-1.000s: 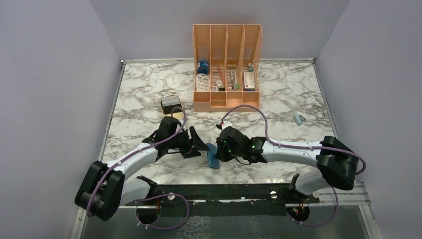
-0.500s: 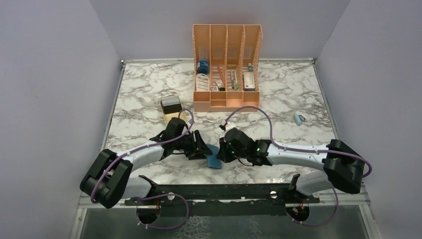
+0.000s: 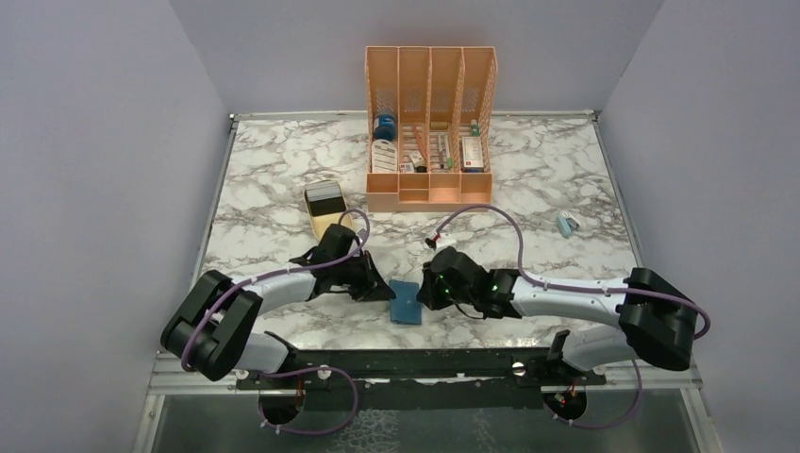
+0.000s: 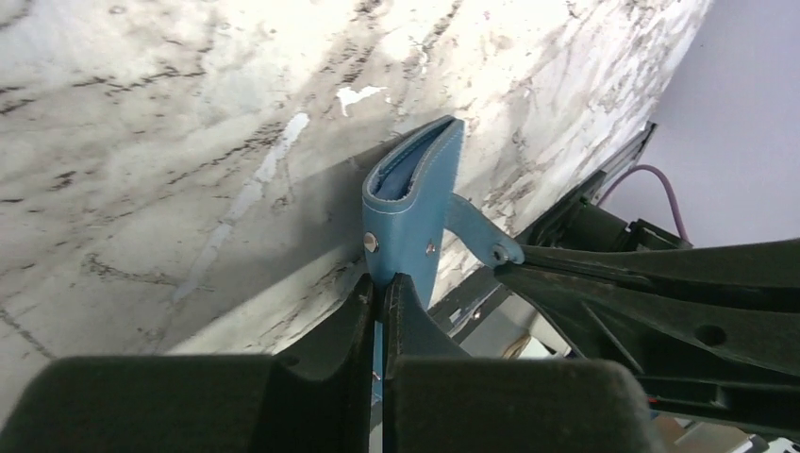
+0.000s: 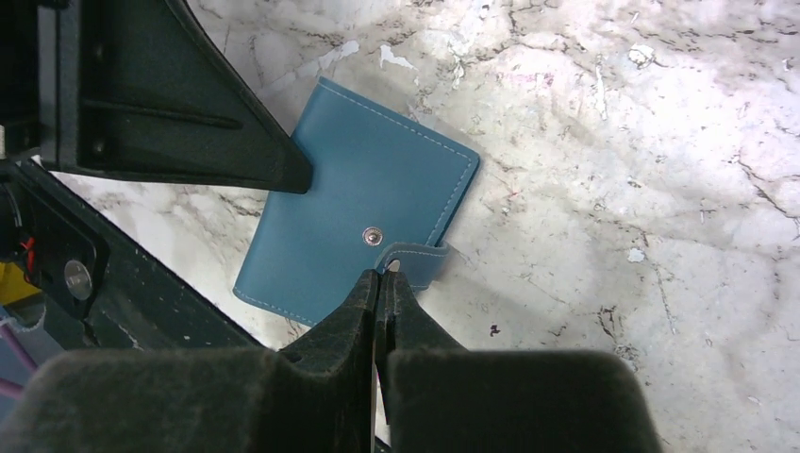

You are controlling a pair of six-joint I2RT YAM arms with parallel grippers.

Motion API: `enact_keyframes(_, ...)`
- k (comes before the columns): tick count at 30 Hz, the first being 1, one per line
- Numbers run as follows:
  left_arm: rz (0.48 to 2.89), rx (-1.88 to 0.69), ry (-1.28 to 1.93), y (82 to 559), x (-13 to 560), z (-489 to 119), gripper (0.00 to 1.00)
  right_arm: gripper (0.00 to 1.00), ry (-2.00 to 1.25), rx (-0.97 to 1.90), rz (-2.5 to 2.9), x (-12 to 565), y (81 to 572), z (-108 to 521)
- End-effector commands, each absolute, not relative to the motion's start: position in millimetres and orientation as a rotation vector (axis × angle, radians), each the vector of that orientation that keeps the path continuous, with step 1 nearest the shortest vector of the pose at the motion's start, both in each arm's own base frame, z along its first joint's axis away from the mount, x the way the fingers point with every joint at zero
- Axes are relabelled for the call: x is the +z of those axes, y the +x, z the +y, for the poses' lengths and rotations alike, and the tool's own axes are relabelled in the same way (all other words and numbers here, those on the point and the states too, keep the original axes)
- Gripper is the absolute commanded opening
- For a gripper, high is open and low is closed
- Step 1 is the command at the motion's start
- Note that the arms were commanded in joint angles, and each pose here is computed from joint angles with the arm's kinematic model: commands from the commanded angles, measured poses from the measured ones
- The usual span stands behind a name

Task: Put the credit cards into the card holder
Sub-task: Open the card holder at the center of the board.

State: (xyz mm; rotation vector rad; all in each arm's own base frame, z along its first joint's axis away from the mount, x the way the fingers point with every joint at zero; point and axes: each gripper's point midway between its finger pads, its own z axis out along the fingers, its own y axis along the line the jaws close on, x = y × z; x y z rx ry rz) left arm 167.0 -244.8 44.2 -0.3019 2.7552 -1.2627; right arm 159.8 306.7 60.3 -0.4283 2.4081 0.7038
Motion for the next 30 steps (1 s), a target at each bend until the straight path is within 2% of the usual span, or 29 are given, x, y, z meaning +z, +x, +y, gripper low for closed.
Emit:
enact_keyframes(1,2.772,-1.18,-0.297,172.2,35.0,-240.4,0.0,0.01,-0.345,0.675,2.361,73.2,172.3,302.4)
enact_keyframes(2,2.776,-1.172,-0.291,172.6,35.1,-240.2,0.0,0.01,-0.338,0.653,2.37,70.5,172.9,298.4)
enact_keyframes(7,2.8,-1.064,-0.239,178.5,40.3,-233.3,0.32,0.01,-0.312,0.6,2.381,79.2,173.1,286.0)
enact_keyframes(9,2.789,-1.004,-0.223,184.9,47.9,-229.3,0.41,0.01,-0.312,0.651,2.352,95.8,171.6,288.8)
enact_keyframes(16,2.683,-0.908,-0.178,209.4,85.2,-224.3,0.61,0.01,-0.257,0.892,2.245,149.1,162.9,302.7)
enact_keyframes(21,2.659,-0.981,-0.117,212.8,104.7,-234.8,0.62,0.01,-0.235,0.967,2.171,173.4,166.4,310.8)
enact_keyframes(30,2.727,-1.008,-0.064,200.7,91.8,-236.4,0.58,0.01,-0.194,0.671,2.288,134.1,181.5,284.8)
